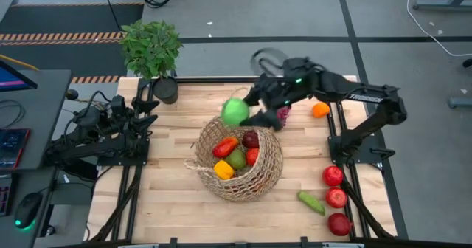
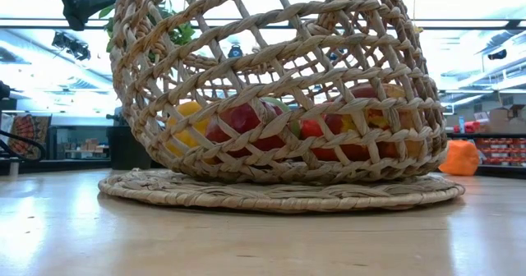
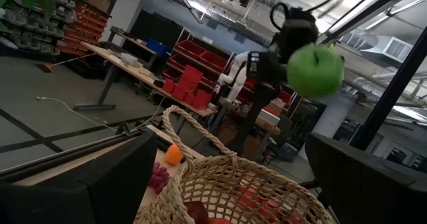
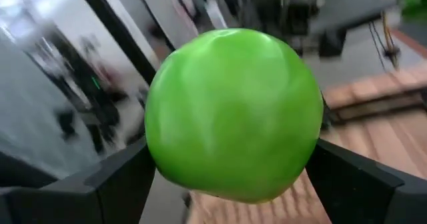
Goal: Build produce basket
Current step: Put the green apple into the brown basket
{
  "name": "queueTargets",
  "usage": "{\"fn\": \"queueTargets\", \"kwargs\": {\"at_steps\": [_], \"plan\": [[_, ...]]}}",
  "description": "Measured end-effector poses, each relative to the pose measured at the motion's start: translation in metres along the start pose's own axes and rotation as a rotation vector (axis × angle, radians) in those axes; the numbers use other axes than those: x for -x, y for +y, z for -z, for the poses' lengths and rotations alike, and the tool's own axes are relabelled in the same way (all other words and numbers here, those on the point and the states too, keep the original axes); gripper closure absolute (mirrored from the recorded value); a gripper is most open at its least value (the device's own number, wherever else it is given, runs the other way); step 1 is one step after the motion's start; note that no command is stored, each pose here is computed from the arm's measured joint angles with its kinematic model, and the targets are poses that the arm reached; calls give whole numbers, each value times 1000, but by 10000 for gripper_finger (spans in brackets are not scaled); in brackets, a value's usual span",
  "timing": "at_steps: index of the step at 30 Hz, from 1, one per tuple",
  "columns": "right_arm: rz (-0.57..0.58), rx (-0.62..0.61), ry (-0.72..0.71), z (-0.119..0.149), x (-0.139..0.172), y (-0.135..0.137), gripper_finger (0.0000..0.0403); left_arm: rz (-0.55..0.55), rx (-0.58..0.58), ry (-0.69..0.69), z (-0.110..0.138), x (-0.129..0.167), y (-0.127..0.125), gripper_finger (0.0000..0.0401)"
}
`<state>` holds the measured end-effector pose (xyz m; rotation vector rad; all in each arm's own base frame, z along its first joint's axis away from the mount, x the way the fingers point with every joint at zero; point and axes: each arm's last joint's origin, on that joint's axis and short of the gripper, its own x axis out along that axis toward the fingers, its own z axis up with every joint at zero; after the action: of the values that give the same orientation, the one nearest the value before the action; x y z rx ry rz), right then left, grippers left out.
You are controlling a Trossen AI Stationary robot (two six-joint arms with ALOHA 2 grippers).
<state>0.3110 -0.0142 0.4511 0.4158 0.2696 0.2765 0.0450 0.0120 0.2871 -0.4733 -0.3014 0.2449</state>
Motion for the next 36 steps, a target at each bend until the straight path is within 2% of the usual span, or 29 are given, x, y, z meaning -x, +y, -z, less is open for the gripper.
{"fn": "queueTargets", "kwargs": {"at_steps": [4,8,14,23,26,33,36], "plan": [[78,60,171,3,-23,6,39,0,0,0,0,0,0,11],[101,80,280,6,-46,9,39,0,0,0,0,0,0,11],[117,104,405,12,-81,10,39,0,0,0,0,0,0,11],[200,139,498,10,-102,8,39,-1,0,0,0,0,0,11],[215,177,562,22,-113,0,39,-1,0,0,0,0,0,11],[340,275,765,59,-141,-27,39,0,0,0,0,0,0,11],[336,330,807,69,-153,-35,39,0,0,0,0,0,0,11]]}}
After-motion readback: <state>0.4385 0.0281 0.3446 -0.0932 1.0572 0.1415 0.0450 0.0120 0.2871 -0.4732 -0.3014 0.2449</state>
